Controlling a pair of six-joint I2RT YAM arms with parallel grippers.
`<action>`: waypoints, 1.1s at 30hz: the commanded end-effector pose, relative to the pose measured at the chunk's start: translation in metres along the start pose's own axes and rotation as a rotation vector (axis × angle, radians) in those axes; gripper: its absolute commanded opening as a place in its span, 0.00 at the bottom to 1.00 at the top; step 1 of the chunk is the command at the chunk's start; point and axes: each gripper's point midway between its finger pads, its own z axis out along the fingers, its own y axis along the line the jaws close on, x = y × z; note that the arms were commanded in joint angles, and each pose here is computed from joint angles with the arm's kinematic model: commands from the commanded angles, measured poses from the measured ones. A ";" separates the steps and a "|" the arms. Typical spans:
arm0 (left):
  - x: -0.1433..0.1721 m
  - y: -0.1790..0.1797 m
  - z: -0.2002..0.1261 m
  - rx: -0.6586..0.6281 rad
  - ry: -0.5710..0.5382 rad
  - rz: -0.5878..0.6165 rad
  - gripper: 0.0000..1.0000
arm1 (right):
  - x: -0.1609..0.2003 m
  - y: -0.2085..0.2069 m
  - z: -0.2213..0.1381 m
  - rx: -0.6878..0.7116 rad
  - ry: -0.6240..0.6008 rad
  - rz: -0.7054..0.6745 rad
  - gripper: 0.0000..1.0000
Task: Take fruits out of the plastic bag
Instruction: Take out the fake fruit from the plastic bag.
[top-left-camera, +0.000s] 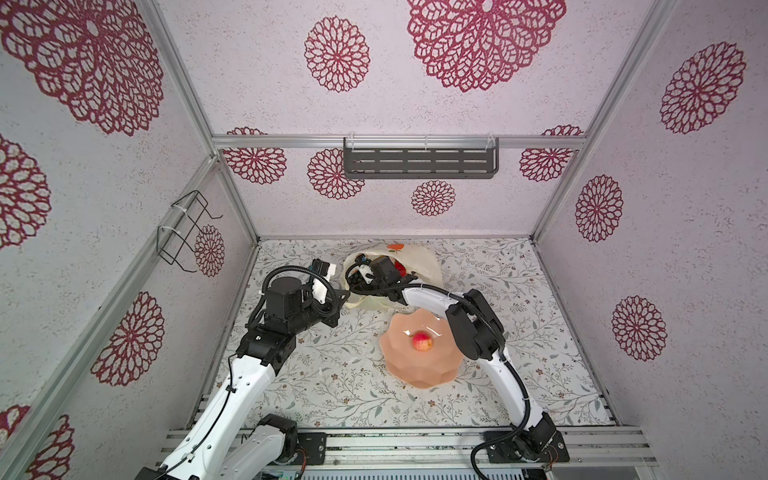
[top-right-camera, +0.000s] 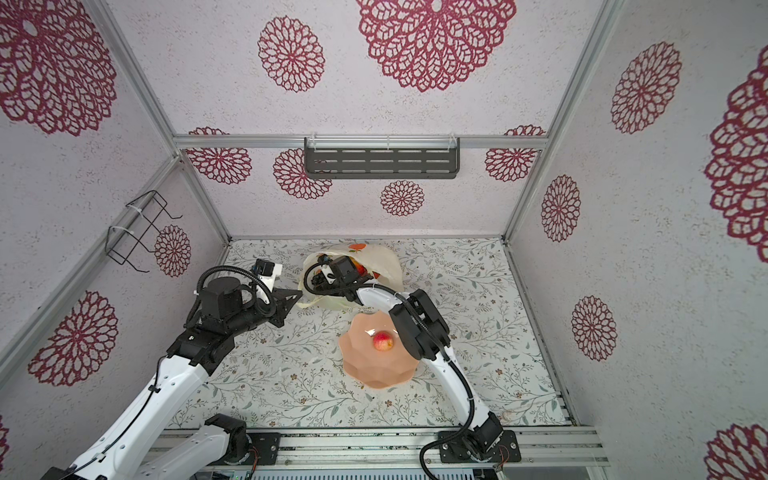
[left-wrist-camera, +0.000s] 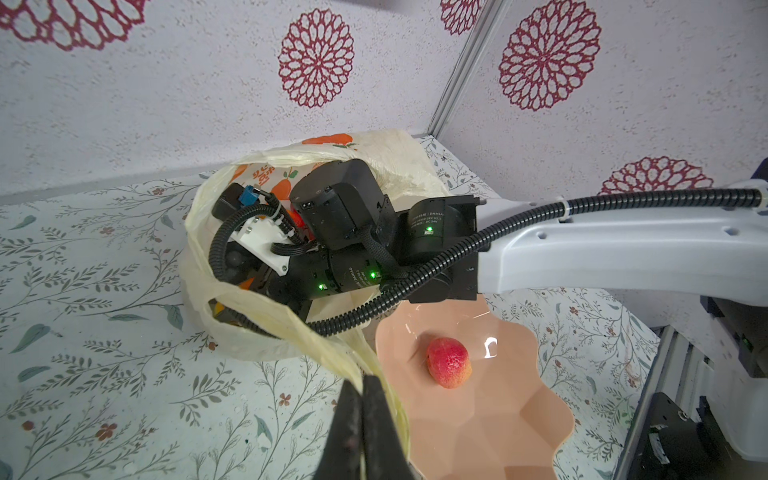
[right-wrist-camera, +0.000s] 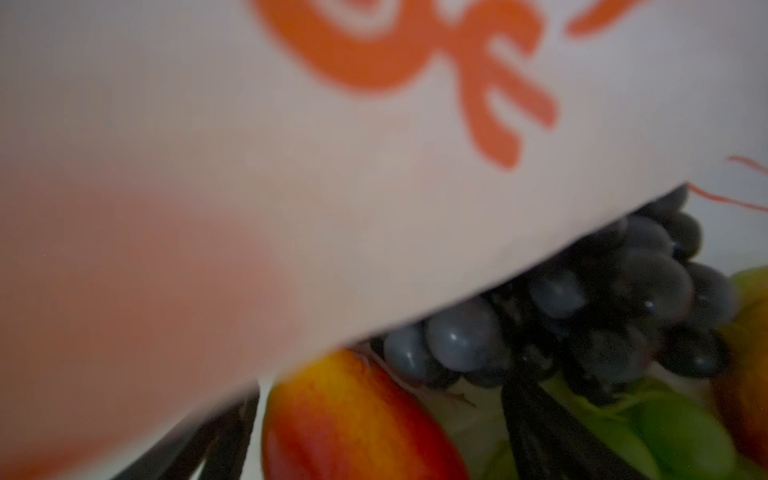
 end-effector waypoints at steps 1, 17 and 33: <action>-0.015 -0.001 -0.007 -0.003 -0.051 0.020 0.03 | -0.003 0.001 -0.006 0.019 0.021 0.019 0.80; -0.021 0.021 -0.017 -0.131 -0.081 0.026 0.02 | -0.064 0.024 -0.074 -0.056 -0.121 0.016 0.40; -0.023 0.053 -0.028 -0.271 -0.106 -0.009 0.00 | -0.088 0.033 -0.164 -0.158 -0.305 0.085 0.41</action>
